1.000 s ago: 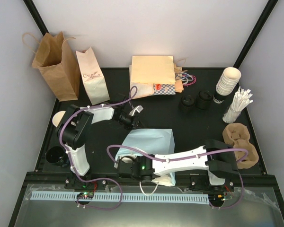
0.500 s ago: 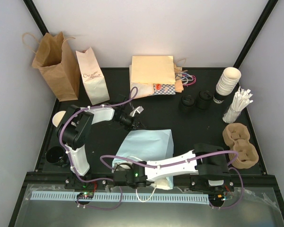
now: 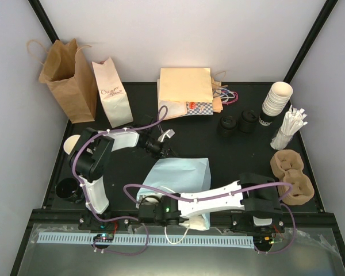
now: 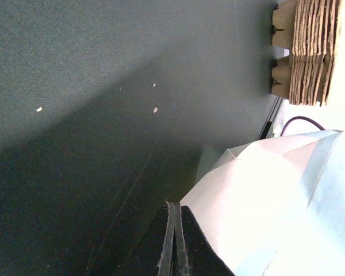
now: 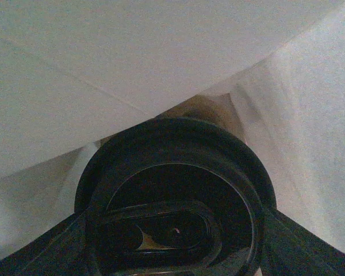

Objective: Pack the takeout coffee

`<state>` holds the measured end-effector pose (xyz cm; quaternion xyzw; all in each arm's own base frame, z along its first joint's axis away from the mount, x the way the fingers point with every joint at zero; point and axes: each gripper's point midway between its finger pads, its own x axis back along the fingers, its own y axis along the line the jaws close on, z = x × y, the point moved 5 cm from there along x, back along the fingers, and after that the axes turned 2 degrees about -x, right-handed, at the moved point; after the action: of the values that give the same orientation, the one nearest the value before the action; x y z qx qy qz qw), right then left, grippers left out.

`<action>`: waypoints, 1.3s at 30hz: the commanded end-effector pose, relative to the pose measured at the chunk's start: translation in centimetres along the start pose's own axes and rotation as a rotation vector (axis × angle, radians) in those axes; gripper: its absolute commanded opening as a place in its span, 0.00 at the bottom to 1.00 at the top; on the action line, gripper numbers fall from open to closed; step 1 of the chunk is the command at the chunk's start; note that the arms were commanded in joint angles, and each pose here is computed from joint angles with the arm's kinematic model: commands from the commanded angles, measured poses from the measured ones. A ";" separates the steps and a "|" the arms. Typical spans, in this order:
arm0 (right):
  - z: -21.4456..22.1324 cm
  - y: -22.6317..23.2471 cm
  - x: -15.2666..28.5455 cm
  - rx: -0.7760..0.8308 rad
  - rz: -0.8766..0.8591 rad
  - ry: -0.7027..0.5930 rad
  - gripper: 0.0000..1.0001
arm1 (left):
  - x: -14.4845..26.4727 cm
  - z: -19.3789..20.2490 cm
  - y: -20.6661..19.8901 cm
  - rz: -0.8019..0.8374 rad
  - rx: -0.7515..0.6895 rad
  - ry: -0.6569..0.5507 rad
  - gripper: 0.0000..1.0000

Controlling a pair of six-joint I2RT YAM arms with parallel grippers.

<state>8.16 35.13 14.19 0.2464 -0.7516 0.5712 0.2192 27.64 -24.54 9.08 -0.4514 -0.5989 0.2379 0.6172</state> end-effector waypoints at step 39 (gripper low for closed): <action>1.3 0.8 -1.6 -0.245 -0.547 0.027 0.43 | 0.0 2.6 -2.2 0.047 -0.031 0.028 0.02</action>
<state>10.16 34.45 16.15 0.3386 -0.7764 0.4354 0.3049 26.33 -24.68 10.23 -0.4664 -0.6080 0.2311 0.5994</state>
